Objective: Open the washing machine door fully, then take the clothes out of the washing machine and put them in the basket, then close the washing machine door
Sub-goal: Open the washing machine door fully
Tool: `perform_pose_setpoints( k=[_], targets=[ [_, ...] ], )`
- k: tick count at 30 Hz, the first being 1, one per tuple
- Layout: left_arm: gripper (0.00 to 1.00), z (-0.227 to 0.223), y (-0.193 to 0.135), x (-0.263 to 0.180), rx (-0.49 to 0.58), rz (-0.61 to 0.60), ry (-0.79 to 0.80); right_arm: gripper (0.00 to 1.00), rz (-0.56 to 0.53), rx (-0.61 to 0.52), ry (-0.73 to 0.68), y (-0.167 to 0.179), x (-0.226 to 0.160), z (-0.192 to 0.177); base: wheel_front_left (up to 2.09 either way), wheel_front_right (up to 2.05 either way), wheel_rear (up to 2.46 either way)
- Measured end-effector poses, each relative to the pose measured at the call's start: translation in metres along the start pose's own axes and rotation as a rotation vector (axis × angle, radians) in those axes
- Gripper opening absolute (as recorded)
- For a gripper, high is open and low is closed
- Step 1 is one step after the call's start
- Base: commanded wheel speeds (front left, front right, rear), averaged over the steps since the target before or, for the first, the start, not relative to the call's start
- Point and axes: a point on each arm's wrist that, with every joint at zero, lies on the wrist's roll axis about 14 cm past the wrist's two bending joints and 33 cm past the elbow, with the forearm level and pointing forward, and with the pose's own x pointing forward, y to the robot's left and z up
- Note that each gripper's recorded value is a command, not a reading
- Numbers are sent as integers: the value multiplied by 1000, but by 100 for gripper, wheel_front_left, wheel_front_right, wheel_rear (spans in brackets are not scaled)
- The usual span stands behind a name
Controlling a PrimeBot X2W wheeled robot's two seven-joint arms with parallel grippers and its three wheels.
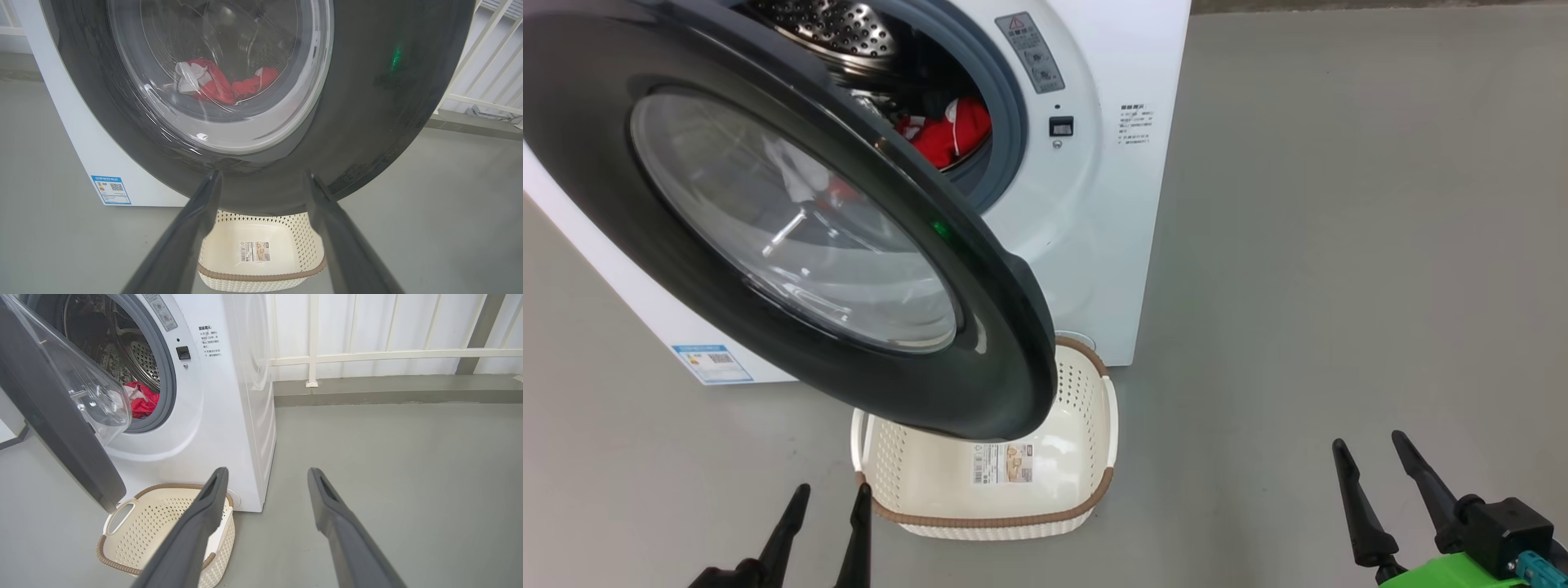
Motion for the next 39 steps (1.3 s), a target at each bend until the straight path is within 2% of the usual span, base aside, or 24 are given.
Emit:
perform_pose_setpoints(
  k=[6,9,10,11,12,18,22,23,24,30,31,33,37,39],
  targets=[
    [100,-2,1,0,0,5,6,100,3,1,-2,1,3,1,0,0,0],
    [100,-2,2,-1,-2,8,6,100,15,35,-13,6,5,3,0,0,0],
    [100,-2,3,-2,-3,11,6,61,22,53,-18,9,6,5,0,0,0],
    [100,-2,4,-2,-5,14,5,45,31,74,-27,13,8,7,0,0,0],
    [100,-2,5,-3,-6,17,5,0,41,105,-37,17,10,10,0,0,0],
    [100,-3,6,-5,-11,23,10,0,140,290,-145,49,38,49,0,0,0],
    [100,-5,8,-6,-18,33,14,0,228,457,-182,73,60,73,0,0,0],
    [100,-5,9,-7,-21,37,14,0,255,511,-183,82,65,78,0,0,0],
    [100,-5,11,-8,-28,46,14,0,311,631,-173,100,73,86,0,0,0],
    [100,-6,14,-9,-56,61,15,0,474,922,-82,148,92,109,0,0,0],
    [100,-6,14,-9,-56,61,15,0,474,922,-82,148,92,109,0,0,0],
    [100,-5,16,-8,-58,68,12,0,525,990,-29,161,99,115,0,0,0],
    [100,-9,18,-9,-65,77,24,0,628,1096,147,187,109,115,0,0,0],
    [100,-8,17,-7,-64,75,24,0,662,1111,246,196,114,106,0,0,0]
  ],
)
